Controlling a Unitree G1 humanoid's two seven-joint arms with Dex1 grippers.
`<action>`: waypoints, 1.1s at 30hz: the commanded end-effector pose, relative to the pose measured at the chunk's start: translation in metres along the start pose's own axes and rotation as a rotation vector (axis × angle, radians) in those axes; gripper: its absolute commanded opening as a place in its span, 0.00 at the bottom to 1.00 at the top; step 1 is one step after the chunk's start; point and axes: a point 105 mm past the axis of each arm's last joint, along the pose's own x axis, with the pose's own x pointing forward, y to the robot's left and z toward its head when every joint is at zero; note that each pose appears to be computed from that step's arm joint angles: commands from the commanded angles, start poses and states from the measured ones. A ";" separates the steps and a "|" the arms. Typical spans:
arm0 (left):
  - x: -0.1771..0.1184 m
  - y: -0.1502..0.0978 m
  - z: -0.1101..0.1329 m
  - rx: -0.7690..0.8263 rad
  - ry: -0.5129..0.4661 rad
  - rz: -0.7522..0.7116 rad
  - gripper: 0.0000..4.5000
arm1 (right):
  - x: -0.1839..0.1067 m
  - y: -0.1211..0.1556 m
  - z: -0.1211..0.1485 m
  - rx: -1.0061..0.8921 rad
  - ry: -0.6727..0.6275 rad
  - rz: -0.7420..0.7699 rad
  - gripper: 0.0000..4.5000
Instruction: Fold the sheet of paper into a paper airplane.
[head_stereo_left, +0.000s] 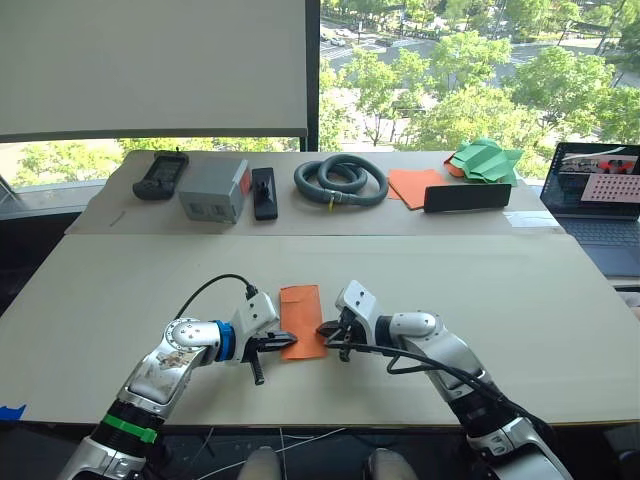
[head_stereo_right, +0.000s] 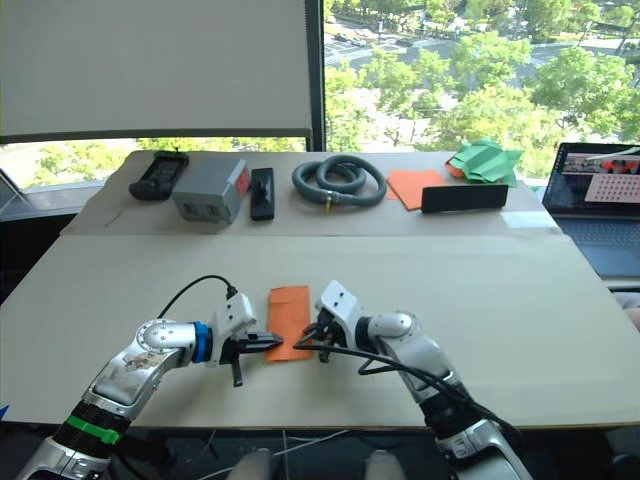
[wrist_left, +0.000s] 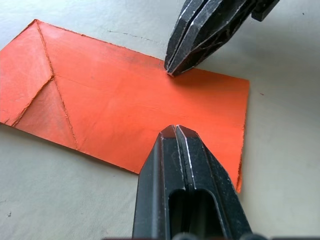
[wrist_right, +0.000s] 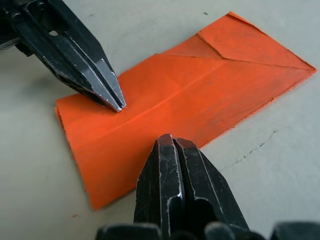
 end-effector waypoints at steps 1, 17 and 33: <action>0.004 -0.005 -0.017 -0.037 0.064 -0.026 0.00 | -0.002 0.017 -0.029 0.073 0.106 0.053 0.00; -0.019 0.016 0.017 -0.032 -0.058 0.047 0.00 | -0.035 0.012 0.050 0.010 -0.259 -0.023 0.00; -0.018 0.020 0.037 -0.024 -0.124 0.036 0.00 | -0.067 0.029 0.066 0.011 -0.324 -0.032 0.00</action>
